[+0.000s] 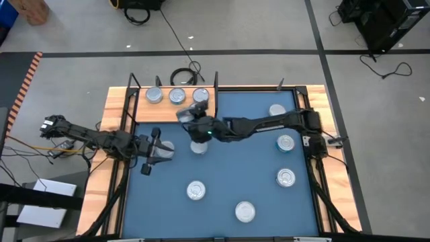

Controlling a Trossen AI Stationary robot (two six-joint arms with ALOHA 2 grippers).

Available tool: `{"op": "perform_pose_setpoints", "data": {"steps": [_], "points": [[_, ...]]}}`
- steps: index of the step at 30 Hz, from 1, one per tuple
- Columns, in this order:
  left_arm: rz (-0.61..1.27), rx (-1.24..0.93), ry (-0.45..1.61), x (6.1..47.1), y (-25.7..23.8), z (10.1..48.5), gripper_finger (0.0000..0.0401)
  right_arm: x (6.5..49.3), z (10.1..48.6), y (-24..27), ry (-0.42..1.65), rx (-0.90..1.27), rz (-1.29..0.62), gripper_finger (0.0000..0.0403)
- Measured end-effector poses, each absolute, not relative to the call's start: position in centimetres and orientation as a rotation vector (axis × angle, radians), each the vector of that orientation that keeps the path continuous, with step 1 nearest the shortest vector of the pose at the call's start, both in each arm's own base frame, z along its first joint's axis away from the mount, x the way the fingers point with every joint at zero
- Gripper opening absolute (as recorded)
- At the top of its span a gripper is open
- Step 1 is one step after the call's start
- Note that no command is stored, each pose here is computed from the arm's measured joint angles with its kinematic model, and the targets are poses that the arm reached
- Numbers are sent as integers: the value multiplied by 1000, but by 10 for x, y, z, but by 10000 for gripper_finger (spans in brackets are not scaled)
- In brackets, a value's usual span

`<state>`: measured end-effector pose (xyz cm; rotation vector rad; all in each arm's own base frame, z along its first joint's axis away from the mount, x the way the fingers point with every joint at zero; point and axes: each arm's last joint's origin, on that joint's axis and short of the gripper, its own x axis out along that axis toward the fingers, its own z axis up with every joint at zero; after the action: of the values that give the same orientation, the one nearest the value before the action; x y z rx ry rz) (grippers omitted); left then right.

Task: Stack canned seafood by type on shelf
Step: Stack the yellow blue tuna can on top of the other yellow blue tuna can on the shelf

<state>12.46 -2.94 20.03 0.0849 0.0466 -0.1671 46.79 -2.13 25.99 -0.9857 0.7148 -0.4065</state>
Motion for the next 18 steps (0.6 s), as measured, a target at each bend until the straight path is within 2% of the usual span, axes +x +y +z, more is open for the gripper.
{"op": "perform_pose_setpoints", "data": {"steps": [8,13,18], "points": [[-106,146,70,125,-27,199,161,516,255,-50,802,-1041,-463,141],[150,254,114,124,-20,207,161,516,257,-49,838,-1003,-437,141],[261,451,139,123,-18,223,162,505,277,-43,803,-874,-415,141]]}}
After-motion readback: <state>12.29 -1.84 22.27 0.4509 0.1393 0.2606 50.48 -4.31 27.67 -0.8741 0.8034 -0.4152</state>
